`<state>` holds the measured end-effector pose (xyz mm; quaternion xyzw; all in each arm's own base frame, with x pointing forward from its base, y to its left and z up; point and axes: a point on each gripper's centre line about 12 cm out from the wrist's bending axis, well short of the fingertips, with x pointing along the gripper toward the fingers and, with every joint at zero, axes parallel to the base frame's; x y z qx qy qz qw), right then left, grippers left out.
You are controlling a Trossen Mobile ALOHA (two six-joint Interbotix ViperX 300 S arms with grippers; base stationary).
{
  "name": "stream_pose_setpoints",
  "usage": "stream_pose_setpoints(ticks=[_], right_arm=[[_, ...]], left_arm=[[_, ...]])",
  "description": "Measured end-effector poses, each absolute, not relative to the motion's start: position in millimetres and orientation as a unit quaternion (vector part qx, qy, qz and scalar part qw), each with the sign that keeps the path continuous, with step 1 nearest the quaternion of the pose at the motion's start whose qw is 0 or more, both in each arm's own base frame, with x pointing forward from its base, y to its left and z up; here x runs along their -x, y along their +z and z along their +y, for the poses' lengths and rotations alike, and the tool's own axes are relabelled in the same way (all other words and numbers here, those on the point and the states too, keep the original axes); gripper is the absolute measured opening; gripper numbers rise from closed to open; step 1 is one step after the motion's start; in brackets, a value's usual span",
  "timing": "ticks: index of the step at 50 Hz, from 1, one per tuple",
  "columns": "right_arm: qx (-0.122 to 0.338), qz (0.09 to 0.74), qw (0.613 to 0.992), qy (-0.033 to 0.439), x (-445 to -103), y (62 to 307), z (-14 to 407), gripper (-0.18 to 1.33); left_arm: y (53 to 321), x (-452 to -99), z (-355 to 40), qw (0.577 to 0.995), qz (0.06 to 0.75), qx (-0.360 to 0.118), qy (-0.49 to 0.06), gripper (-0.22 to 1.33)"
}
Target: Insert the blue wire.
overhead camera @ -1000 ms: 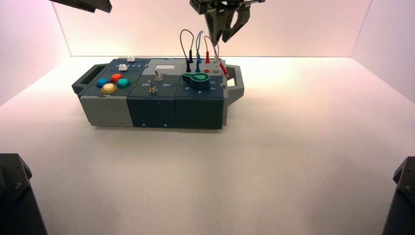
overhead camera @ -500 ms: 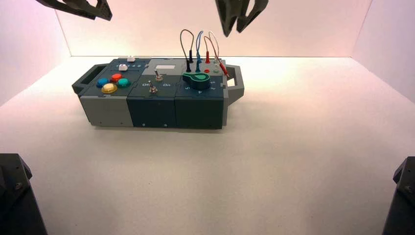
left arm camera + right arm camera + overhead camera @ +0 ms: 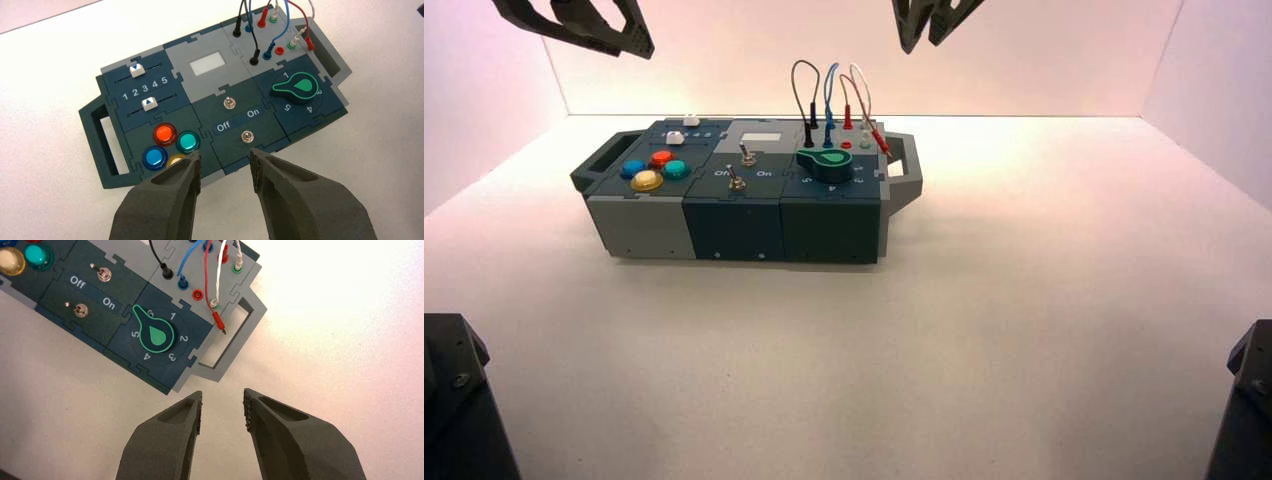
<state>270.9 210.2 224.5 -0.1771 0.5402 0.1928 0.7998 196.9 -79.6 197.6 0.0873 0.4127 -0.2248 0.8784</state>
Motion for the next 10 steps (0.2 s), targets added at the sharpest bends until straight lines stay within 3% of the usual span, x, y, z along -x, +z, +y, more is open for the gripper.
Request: stream_pose_setpoints(ticks=[10], right_arm=[[0.177,0.542,0.799,0.192,-270.6,223.4,210.1,0.91]], left_arm=[[193.3,-198.2,-80.0,0.874,0.422,-0.088,-0.224,1.03]])
